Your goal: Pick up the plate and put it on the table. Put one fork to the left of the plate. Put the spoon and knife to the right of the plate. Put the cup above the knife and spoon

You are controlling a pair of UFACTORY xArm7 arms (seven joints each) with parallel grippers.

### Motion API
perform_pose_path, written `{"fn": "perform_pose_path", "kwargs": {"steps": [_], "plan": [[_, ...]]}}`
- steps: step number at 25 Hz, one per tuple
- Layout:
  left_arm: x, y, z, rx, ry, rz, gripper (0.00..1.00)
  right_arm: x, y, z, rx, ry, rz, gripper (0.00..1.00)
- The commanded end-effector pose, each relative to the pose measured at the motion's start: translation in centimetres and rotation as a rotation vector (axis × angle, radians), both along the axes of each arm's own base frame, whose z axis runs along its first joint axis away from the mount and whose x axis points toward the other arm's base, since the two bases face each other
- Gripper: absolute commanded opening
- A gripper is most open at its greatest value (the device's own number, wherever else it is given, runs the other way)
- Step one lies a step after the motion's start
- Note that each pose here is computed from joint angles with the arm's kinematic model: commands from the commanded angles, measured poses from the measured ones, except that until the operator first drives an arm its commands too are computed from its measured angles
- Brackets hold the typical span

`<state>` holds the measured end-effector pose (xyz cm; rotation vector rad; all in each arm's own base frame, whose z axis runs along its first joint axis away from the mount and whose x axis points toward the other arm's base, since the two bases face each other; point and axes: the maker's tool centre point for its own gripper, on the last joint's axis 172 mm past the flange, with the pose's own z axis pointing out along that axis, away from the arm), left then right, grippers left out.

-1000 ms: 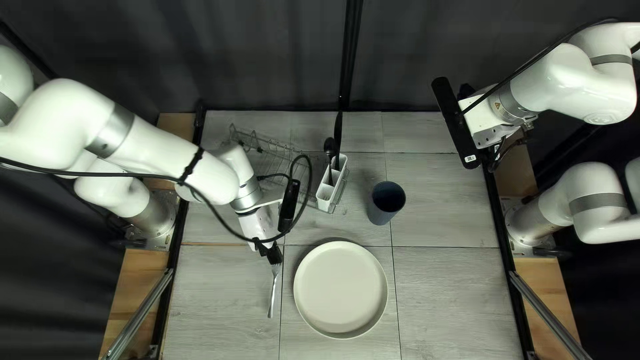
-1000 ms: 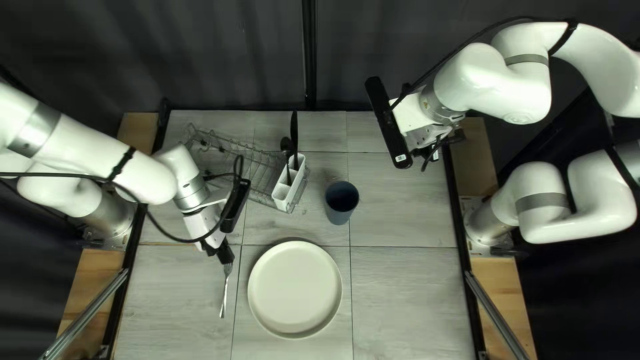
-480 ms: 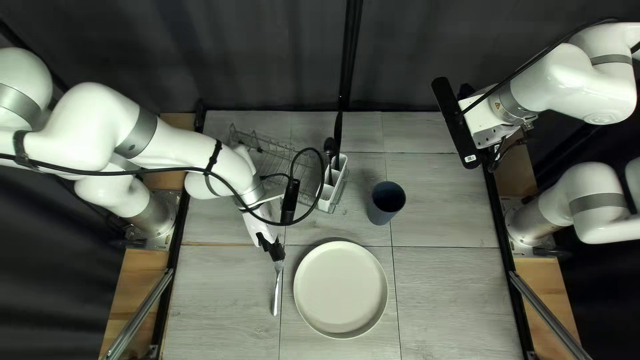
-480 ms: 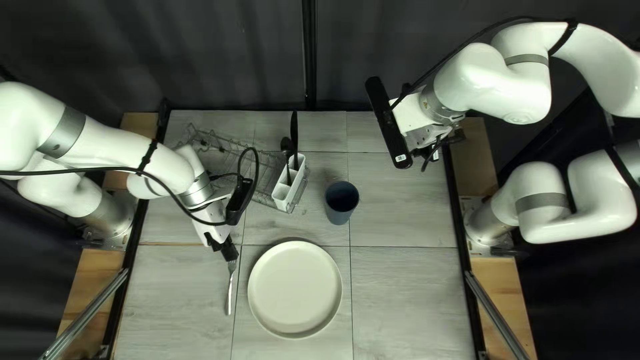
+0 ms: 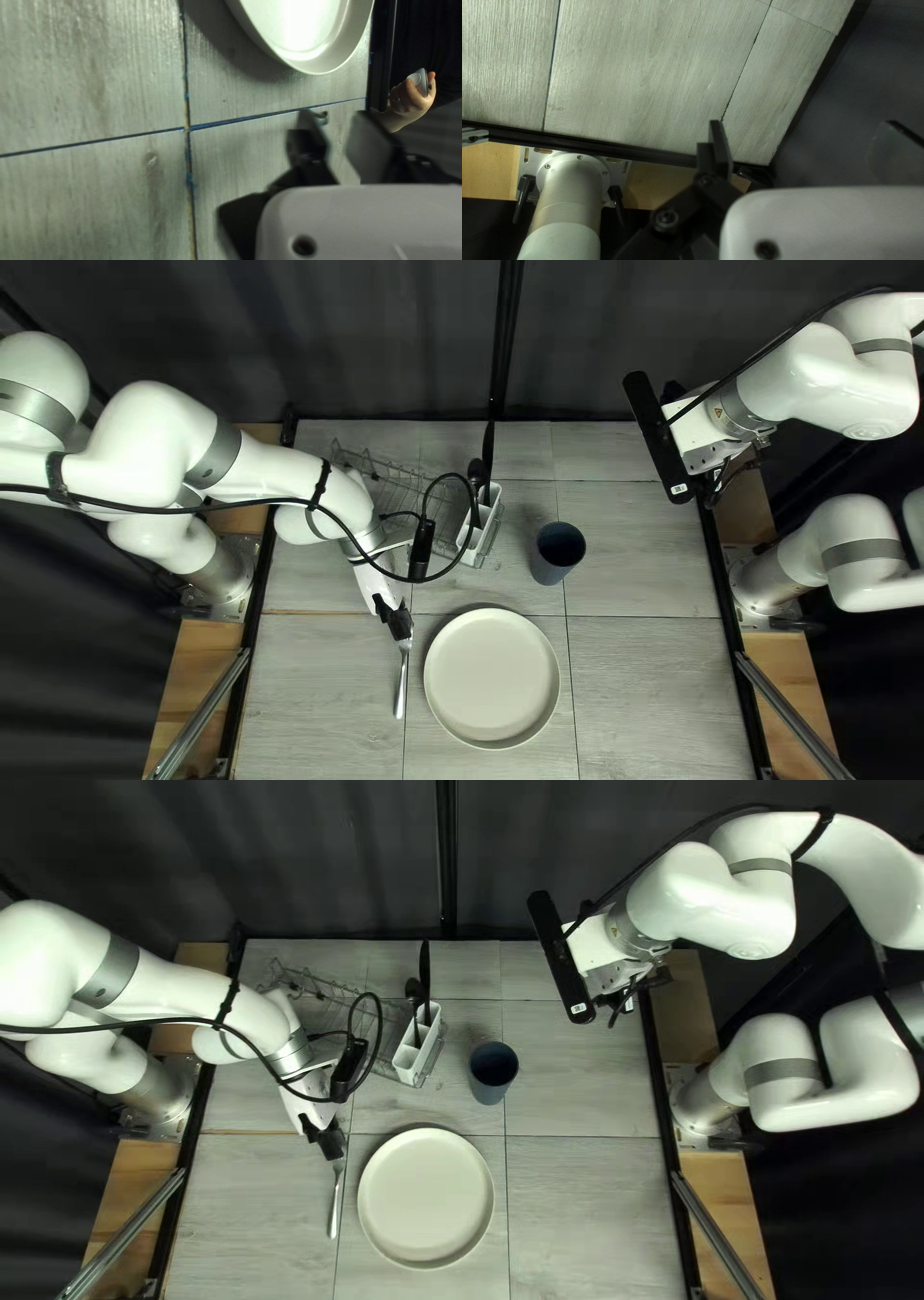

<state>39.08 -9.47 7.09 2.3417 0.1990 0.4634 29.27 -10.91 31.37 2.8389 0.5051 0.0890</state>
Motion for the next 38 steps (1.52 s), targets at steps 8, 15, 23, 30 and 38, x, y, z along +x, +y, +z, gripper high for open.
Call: {"fn": "perform_pose_path", "kwargs": {"steps": [8, 15, 23, 30, 38], "plan": [[0.1, 3.4, 1.8, 0.12, 0.007, 0.049, 1.0, 0.0, 0.0, 0.0, 0.0, 0.0, 0.0, 1.0], [1.1, 4.2, 8.5, 0.312, 0.043, 0.064, 1.0, 0.0, 0.0, 0.0, 0.0, 0.0, 0.0, 1.0], [2.6, 8.2, 15.2, 0.515, 0.151, 0.13, 1.0, 0.0, 0.0, 0.0, 0.0, 0.0, 0.0, 1.0], [3.7, 11.5, 18.8, 0.661, 0.177, 0.205, 1.0, 0.0, 0.0, 0.0, 0.0, 0.0, 0.0, 1.0], [1.2, 12.2, 23.8, 0.777, 0.211, 0.281, 1.0, 0.0, 0.0, 0.0, 0.0, 0.0, 0.0, 1.0]]}}
